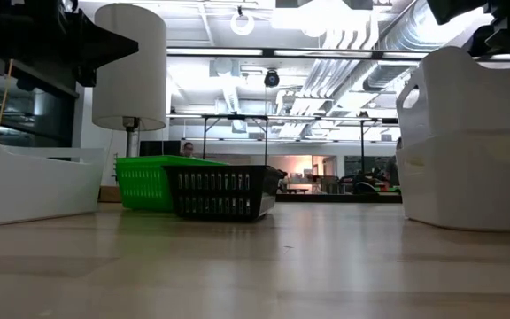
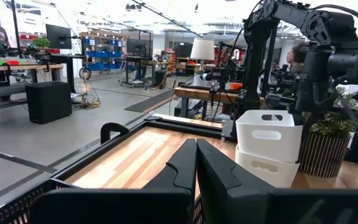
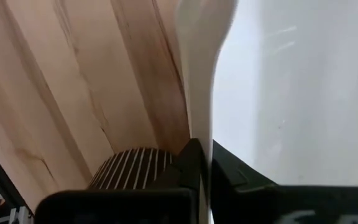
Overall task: Stack baskets by color
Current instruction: Stack the top white bin on the bottom right white bin
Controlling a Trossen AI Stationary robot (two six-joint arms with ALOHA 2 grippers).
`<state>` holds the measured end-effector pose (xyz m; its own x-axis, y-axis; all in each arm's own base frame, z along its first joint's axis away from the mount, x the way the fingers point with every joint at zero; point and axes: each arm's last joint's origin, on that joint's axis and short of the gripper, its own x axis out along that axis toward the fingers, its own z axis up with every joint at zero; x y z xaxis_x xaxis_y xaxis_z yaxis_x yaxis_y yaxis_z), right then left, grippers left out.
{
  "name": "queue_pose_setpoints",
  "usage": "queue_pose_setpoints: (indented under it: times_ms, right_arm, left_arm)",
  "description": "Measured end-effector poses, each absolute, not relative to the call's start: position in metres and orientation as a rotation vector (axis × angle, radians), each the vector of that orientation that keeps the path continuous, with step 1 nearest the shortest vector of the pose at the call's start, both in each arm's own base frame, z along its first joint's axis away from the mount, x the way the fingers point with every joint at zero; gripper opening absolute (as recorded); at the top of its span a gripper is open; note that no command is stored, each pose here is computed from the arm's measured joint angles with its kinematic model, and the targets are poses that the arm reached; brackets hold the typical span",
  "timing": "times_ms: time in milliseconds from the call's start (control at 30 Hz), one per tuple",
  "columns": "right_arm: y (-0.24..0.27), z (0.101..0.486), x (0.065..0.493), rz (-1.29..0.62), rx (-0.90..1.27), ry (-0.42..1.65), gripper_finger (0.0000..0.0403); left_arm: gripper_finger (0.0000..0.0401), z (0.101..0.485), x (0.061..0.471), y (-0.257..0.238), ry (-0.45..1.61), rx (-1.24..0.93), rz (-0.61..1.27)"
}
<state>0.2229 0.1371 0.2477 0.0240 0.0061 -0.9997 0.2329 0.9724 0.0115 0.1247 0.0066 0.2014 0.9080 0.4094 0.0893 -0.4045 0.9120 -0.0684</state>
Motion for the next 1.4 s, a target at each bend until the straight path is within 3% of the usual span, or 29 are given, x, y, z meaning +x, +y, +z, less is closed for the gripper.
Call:
queue_pose_setpoints:
  times_ms: [167, 500, 733, 967, 1233, 1400]
  right_arm:
    - [0.137, 0.248, 0.221, -0.212, 0.225, 1.556, 0.0024]
    - [0.135, 0.248, 0.223, -0.242, 0.198, 1.519, 0.0134]
    - [0.133, 0.246, 0.225, -0.308, 0.135, 1.455, 0.0153]
    - [0.139, 0.228, 0.234, -0.248, 0.051, 1.547, 0.0140]
    - [0.138, 0.220, 0.238, -0.232, 0.016, 1.595, 0.0013]
    - [0.134, 0.234, 0.232, -0.241, 0.061, 1.542, 0.0012]
  left_arm:
    - [0.0000, 0.201, 0.125, 0.007, -0.102, -0.049, 0.420]
    - [0.0000, 0.202, 0.125, 0.007, -0.103, -0.049, 0.420]
    - [0.0000, 0.201, 0.125, 0.007, -0.103, -0.049, 0.420]
    - [0.0000, 0.201, 0.125, 0.007, -0.102, -0.049, 0.420]
    - [0.0000, 0.201, 0.125, 0.007, -0.102, -0.049, 0.419]
    - [0.0000, 0.202, 0.125, 0.007, -0.103, -0.049, 0.419]
